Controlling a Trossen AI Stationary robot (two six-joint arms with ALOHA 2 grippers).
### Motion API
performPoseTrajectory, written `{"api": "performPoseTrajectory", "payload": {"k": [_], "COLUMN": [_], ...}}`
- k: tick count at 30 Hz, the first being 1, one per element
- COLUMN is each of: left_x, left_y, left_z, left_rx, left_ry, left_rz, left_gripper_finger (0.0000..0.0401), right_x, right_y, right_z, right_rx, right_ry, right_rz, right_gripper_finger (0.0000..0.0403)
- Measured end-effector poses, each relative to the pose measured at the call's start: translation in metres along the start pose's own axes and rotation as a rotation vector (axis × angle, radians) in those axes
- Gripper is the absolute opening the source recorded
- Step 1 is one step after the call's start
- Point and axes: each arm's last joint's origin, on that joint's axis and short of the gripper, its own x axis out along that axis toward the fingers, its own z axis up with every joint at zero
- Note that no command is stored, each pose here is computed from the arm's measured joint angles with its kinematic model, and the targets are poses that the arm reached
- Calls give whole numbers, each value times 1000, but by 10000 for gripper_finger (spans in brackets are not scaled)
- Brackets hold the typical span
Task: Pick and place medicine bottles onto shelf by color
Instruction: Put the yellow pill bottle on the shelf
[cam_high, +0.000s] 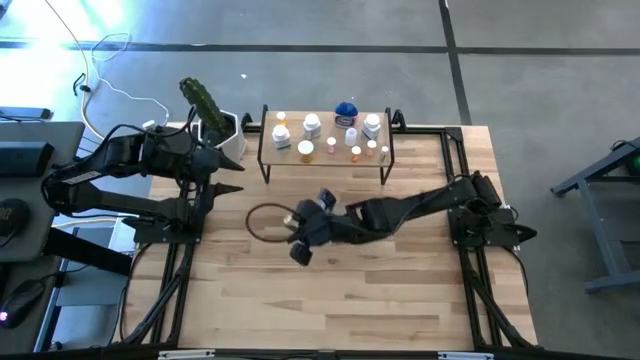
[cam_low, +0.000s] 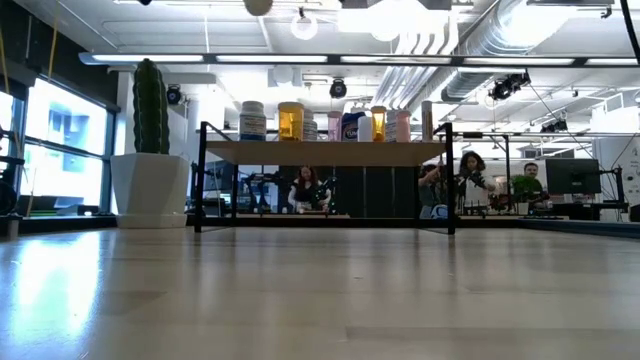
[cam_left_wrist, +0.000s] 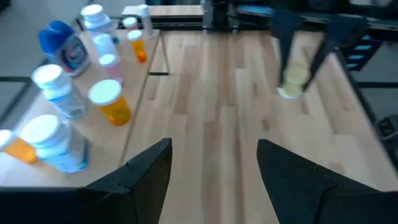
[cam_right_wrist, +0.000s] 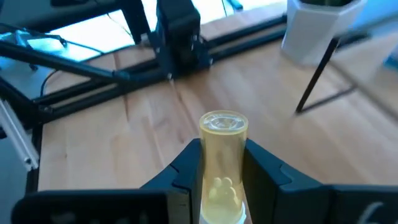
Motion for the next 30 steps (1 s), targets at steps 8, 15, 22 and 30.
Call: {"api": "performPoseTrajectory", "payload": {"k": [8, 15, 22, 30], "left_x": [1, 1, 0, 1], "left_y": [-1, -1, 0, 1], "left_z": [2, 9, 14, 27], "left_rx": [-65, -173, -260, -298], "left_ry": [-16, -88, -139, -253], "left_rz": [-40, -44, -44, -50], "left_gripper_finger": [225, 225, 225, 225], "right_x": [-3, -3, -14, -27], "right_y": [-25, -47, -65, -80], "right_z": [41, 65, 96, 120], "right_rx": [-51, -85, -118, -127], "right_ry": [-55, -103, -203, -291], "right_rz": [62, 115, 192, 244], "right_gripper_finger": [73, 73, 73, 73]}}
